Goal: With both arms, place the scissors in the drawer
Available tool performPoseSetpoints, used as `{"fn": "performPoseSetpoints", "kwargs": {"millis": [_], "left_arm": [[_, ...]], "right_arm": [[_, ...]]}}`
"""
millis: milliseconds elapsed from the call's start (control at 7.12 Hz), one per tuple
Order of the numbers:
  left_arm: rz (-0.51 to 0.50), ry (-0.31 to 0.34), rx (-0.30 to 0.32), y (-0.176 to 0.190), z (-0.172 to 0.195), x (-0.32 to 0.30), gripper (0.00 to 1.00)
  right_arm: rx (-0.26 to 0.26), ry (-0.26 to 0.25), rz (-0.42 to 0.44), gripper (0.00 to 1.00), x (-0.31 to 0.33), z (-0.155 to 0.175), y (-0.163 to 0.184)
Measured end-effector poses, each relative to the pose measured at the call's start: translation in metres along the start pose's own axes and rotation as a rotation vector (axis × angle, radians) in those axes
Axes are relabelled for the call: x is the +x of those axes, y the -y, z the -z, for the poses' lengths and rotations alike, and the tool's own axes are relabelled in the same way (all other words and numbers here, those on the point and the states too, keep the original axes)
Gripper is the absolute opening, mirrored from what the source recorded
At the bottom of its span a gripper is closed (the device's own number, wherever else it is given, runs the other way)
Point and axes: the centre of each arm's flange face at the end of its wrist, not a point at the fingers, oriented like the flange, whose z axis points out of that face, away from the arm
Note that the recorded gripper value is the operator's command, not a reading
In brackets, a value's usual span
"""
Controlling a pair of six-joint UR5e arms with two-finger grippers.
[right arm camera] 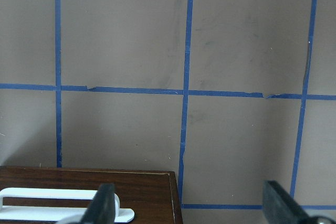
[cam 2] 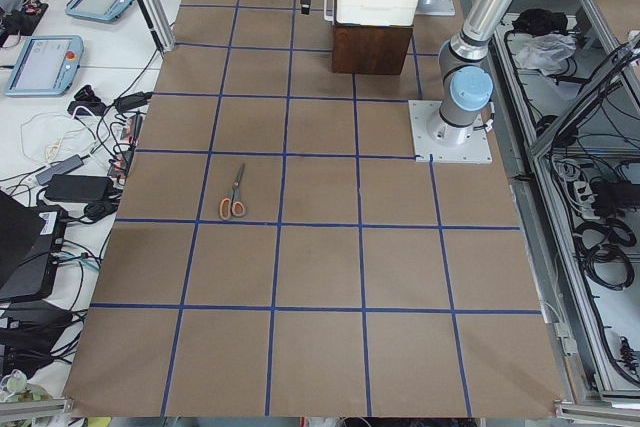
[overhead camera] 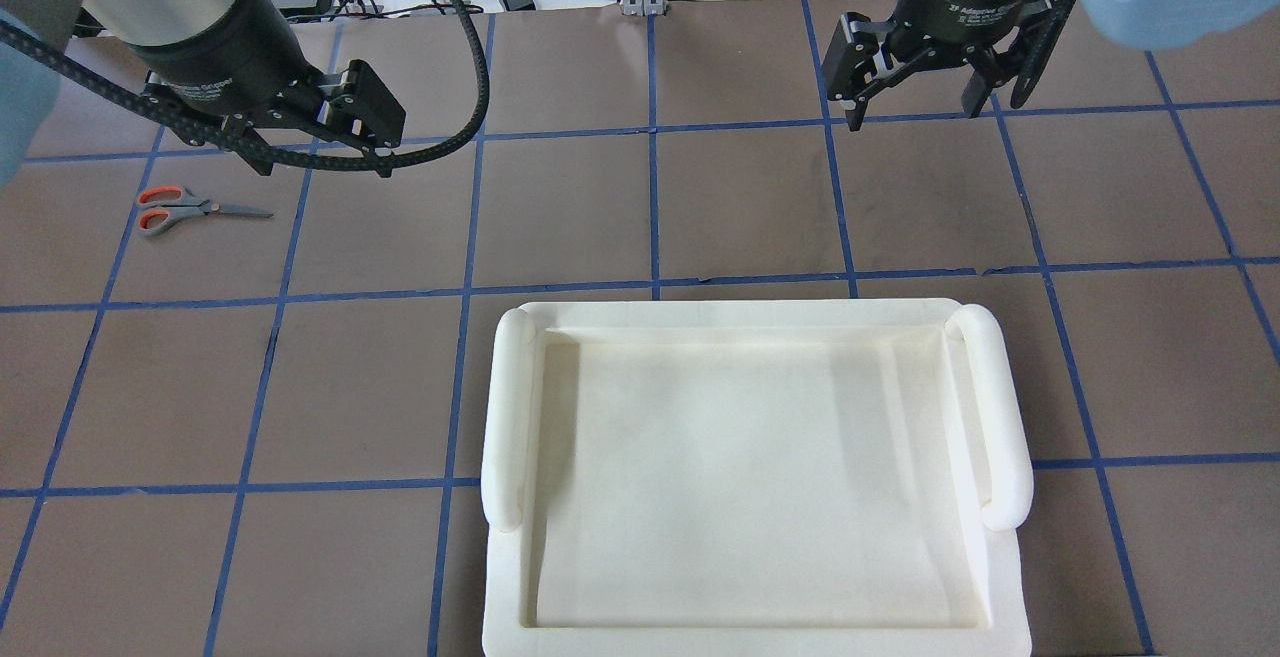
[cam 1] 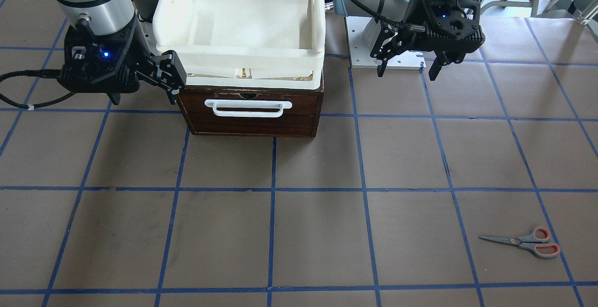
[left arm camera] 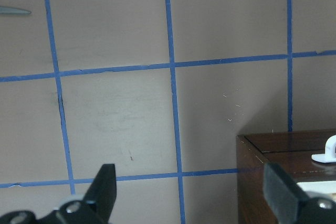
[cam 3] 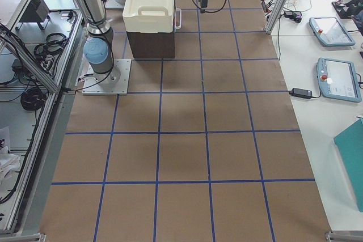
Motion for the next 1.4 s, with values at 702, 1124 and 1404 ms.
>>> {"fn": "performPoseSetpoints", "kwargs": {"millis": [702,1124,1404], "left_arm": [[-0.271,0.012,-0.002,0.021,-0.014,-0.057,1.0],[-0.743,-0.006,-0.048,0.052,-0.062,-0.187,1.0],[-1.141,-0.017,-0.051,0.078,-0.121,-0.265,1.0]], "right_arm": [[0.0,0.013,-0.007,1.0,0.0,-0.003,0.002],[-0.041,-0.005,-0.405,1.0,-0.002,-0.026,0.005],[-0.069,-0.014,-0.695,1.0,-0.007,-0.041,0.008]]}}
